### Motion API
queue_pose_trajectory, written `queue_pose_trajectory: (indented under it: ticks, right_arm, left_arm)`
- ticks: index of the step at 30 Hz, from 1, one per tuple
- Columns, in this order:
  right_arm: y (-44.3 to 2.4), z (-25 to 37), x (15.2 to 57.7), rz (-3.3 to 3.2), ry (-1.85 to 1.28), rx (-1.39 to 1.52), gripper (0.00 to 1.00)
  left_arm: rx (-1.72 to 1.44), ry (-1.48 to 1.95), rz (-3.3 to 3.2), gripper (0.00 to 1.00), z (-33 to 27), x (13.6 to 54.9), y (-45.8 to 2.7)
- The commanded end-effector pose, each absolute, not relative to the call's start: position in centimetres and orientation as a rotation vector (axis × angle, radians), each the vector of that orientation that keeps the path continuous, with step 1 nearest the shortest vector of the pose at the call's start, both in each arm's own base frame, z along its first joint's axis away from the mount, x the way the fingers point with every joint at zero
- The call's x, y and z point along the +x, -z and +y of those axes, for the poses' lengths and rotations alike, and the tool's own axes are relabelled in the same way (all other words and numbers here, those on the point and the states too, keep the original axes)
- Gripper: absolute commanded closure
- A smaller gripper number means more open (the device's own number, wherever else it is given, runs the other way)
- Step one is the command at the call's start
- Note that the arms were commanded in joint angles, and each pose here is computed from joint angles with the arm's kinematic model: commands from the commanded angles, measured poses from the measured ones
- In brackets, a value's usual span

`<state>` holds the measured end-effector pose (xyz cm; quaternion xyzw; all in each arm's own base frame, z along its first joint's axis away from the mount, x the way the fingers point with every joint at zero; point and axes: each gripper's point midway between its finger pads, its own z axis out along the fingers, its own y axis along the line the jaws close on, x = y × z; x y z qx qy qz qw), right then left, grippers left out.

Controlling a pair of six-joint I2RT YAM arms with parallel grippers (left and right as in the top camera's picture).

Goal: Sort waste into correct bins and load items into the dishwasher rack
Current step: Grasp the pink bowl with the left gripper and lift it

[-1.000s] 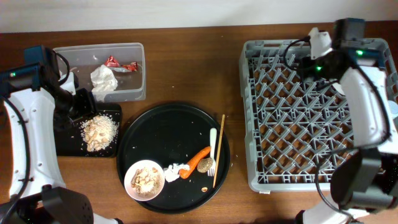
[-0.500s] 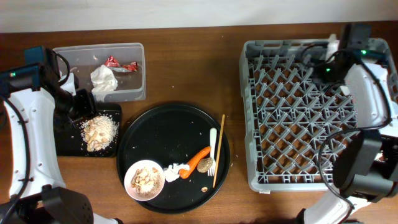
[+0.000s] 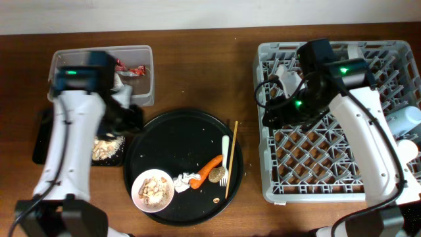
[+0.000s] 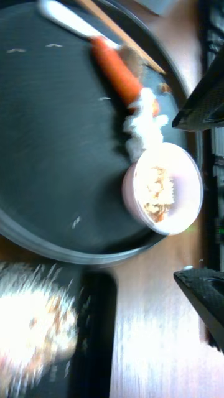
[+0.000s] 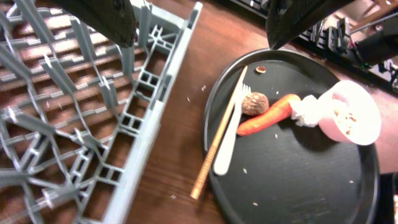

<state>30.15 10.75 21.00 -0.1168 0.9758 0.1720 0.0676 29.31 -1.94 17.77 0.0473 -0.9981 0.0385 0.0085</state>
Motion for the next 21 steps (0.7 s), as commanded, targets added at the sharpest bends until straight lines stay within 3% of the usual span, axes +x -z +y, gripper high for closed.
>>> queue_pose_trajectory:
  ticks: [1,5,9,17,21]
  right_arm:
    - [-20.7,8.3,30.1,2.979,-0.406,-0.280,0.28]
    - [-20.6,7.8,30.1,2.985,-0.383,-0.263,0.28]
    - [-20.6,7.8,30.1,2.985,-0.383,-0.263,0.28]
    - [-20.6,7.7,29.8,2.997,-0.384,-0.261,0.29]
    - [-20.5,7.7,29.7,3.004,-0.384,-0.261,0.29]
  left_arm:
    - [-0.195,-0.082,-2.949,0.30,-8.1,24.4,-14.4]
    - [-0.517,0.054,-2.718,0.30,-11.9,17.0,-10.1]
    - [-0.498,0.175,-2.686,0.30,-13.0,13.2,-6.5]
    - [-0.365,0.321,-2.808,0.39,-11.6,13.9,-2.9]
    - [-0.343,0.309,-2.839,0.61,-12.0,14.4,-2.7]
